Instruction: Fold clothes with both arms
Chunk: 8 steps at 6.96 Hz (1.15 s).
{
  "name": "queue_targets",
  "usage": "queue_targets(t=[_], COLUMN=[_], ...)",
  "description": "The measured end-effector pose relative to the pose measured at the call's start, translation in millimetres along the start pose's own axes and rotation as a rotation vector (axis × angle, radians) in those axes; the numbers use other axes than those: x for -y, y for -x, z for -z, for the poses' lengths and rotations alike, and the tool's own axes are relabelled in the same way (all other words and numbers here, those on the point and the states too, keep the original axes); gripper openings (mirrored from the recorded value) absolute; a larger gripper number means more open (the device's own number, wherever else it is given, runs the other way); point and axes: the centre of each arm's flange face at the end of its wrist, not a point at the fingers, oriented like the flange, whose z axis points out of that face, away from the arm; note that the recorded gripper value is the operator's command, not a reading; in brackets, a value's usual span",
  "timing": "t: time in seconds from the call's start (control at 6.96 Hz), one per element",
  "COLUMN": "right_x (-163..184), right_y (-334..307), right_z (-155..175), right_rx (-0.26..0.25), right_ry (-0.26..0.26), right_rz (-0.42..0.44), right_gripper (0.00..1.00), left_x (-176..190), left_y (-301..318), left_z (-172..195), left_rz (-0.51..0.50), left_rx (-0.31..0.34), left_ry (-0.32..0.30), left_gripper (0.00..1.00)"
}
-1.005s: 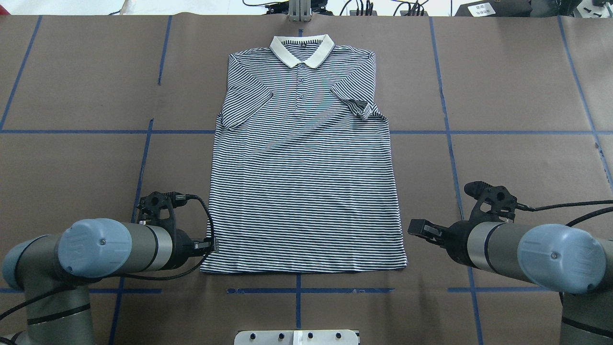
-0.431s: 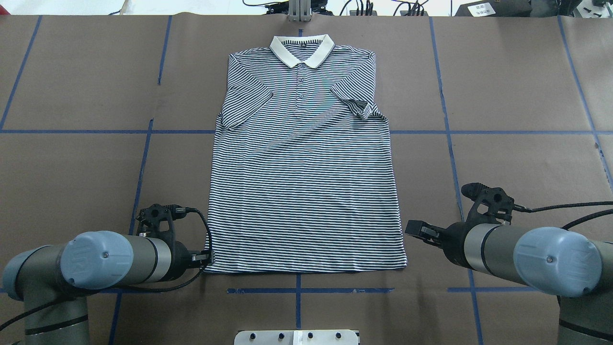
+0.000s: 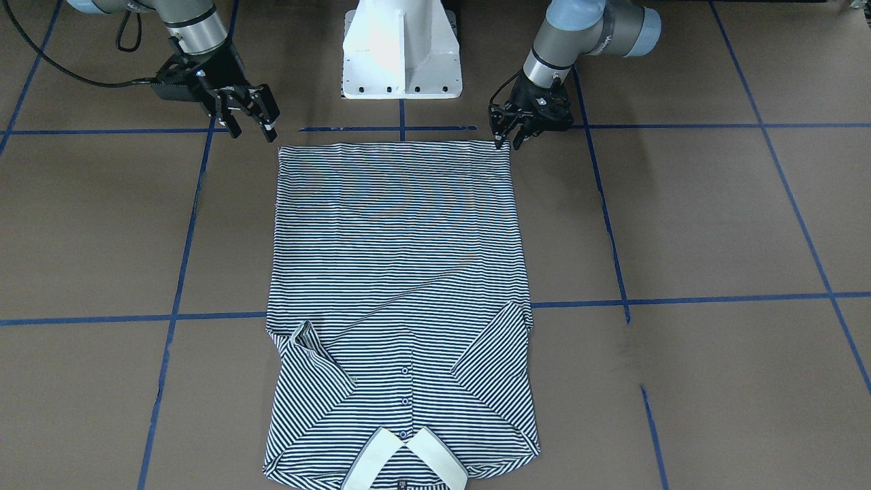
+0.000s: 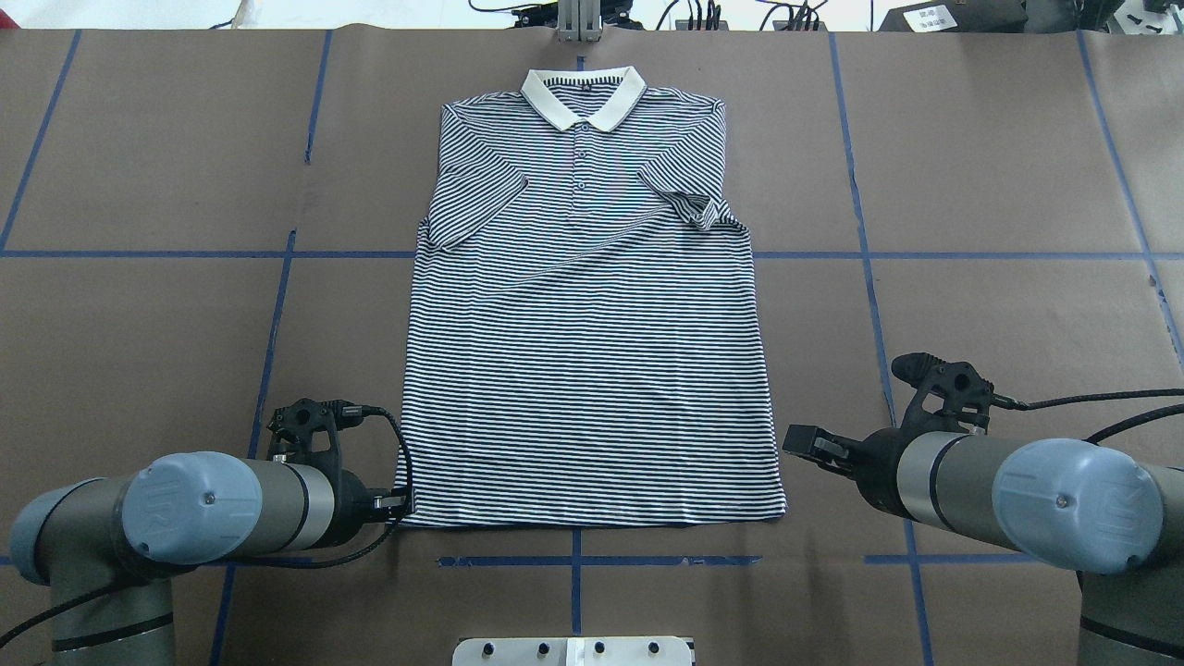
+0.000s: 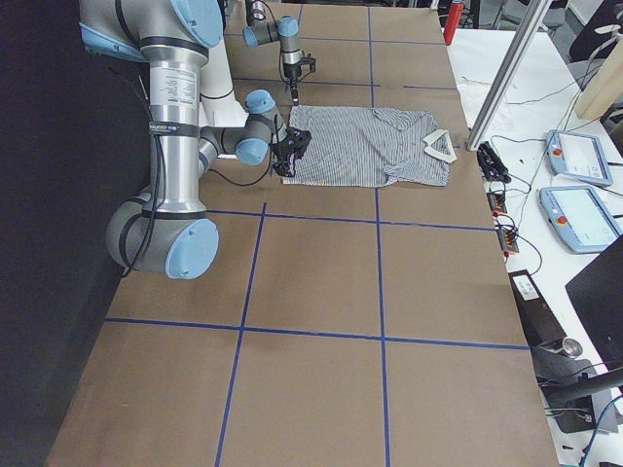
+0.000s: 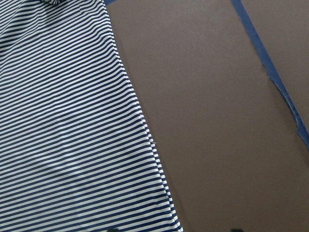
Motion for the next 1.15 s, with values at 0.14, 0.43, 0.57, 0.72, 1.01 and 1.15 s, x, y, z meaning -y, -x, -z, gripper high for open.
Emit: queue_targets(t=[0.14,0.43,0.57,0.72,1.01,1.15], right_x=[0.2,0.3,0.3,0.3,0.1,0.1], right_y=[0.0,-0.2,-0.3,-0.2,0.9,1.2], right_z=[0.0,0.0,-0.1,-0.2,0.3,0.6], right_rx=[0.0,0.0,-0.001,-0.001,0.002,0.003], right_ry=[0.0,-0.001,-0.001,-0.001,0.0,0.0], right_rz=[0.0,0.0,0.0,0.0,0.0,0.0], right_gripper=[0.83,0.83,0.83,0.83,0.83,0.83], left_x=[-1.5,-4.2,-4.8,-5.1,-5.2,-5.3], left_y=[-0.4,-0.9,-0.9,-0.8,-0.3,0.4], left_z=[-0.9,-2.6,-3.6,-4.1,-5.0,-5.2], left_rz=[-0.001,-0.004,-0.005,-0.005,-0.005,-0.005], left_rx=[0.0,0.002,0.003,0.004,0.006,0.007], left_ry=[0.002,0.006,0.007,0.007,0.008,0.008], left_gripper=[0.44,0.41,0.41,0.41,0.41,0.28])
